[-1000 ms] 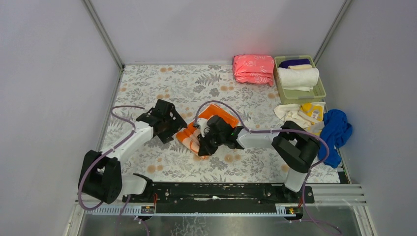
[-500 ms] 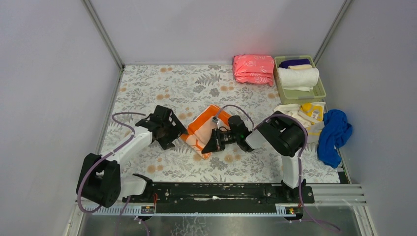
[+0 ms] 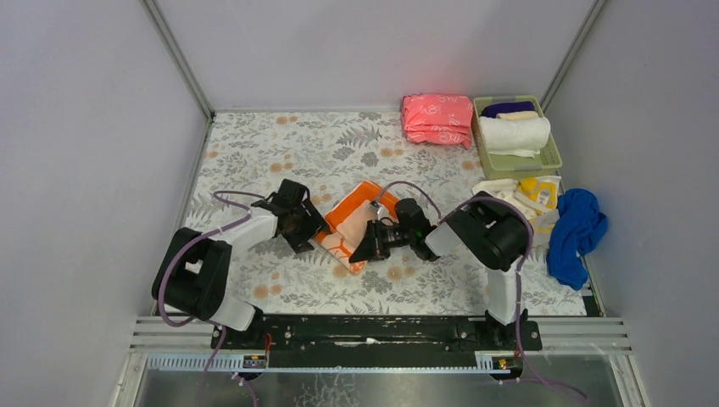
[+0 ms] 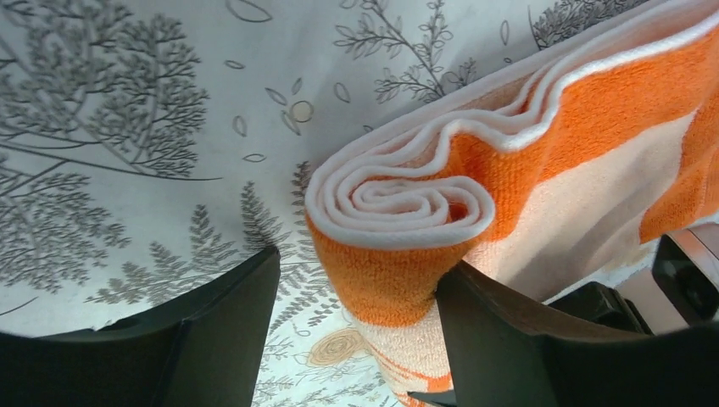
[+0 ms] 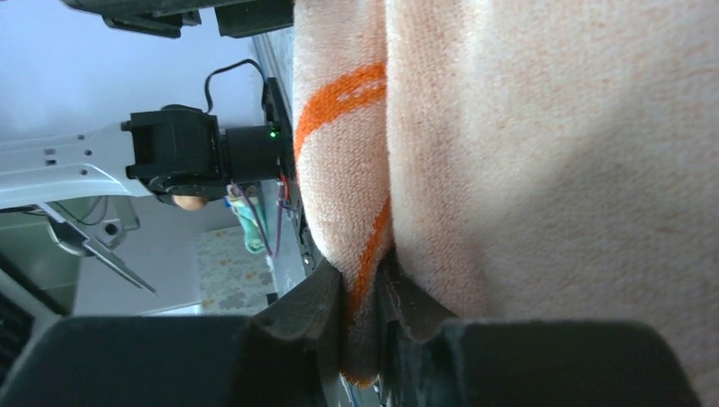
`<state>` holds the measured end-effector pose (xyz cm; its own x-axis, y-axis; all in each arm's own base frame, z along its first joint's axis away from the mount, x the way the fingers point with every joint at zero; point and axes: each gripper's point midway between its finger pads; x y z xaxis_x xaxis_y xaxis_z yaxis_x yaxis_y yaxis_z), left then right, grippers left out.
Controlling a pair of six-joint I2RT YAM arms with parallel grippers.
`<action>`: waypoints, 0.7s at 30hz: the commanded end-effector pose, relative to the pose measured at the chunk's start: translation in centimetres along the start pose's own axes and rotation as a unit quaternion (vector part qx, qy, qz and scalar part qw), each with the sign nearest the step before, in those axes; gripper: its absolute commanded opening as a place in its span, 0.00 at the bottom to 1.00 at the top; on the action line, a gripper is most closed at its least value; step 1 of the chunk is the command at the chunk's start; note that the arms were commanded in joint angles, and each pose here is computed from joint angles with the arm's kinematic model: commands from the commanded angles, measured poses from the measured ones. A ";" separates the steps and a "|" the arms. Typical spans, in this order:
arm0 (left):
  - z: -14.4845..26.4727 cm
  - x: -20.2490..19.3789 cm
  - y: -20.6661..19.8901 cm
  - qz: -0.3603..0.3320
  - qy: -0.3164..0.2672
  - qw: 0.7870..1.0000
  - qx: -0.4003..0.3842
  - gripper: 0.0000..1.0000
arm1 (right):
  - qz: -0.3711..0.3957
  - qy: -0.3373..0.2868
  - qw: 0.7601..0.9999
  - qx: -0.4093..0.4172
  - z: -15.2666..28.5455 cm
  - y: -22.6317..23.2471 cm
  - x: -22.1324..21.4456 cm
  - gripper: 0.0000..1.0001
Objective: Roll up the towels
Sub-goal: Roll the towel at the center of the board.
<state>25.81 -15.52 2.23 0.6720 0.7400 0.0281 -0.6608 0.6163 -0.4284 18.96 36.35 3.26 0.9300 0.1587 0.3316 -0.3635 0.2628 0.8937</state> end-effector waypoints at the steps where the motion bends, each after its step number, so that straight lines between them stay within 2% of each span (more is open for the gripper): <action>1: -2.0 0.5 0.8 -0.011 -0.012 1.000 0.021 0.65 | 0.056 -0.001 0.996 -0.072 1.4 0.1 1.2 0.28; 5: -2.5 0.5 1.4 -0.016 -0.014 0.999 0.035 0.61 | 0.136 0.000 0.978 -0.157 3.3 0.8 2.6 0.48; 8: -2.7 0.5 2.0 -0.019 -0.014 0.999 0.046 0.61 | 0.202 0.018 0.950 -0.239 4.6 1.3 3.1 0.57; 12: -2.8 0.4 2.3 -0.020 -0.012 0.998 0.051 0.61 | 0.297 0.038 0.887 -0.352 5.7 2.4 3.8 0.62; 18: -2.8 0.5 2.5 -0.019 -0.014 0.998 0.059 0.61 | 0.429 0.044 0.784 -0.447 4.4 5.4 4.4 0.63; 21: -2.8 0.5 2.5 -0.018 -0.015 0.998 0.061 0.61 | 0.470 0.058 0.746 -0.467 3.0 5.9 3.7 0.63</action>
<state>27.21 -16.55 2.09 0.6833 0.7297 0.0248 -0.6437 0.6181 -0.4511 18.97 37.05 10.66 0.3808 0.6166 0.6891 -0.8362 0.5477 -0.0280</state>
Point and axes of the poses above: each gripper's point midway between its finger pads, its own z axis back along the fingers, its own y axis along the line the jaws close on, x = y × z, and after that the axes turned 10 degrees about z, right-handed
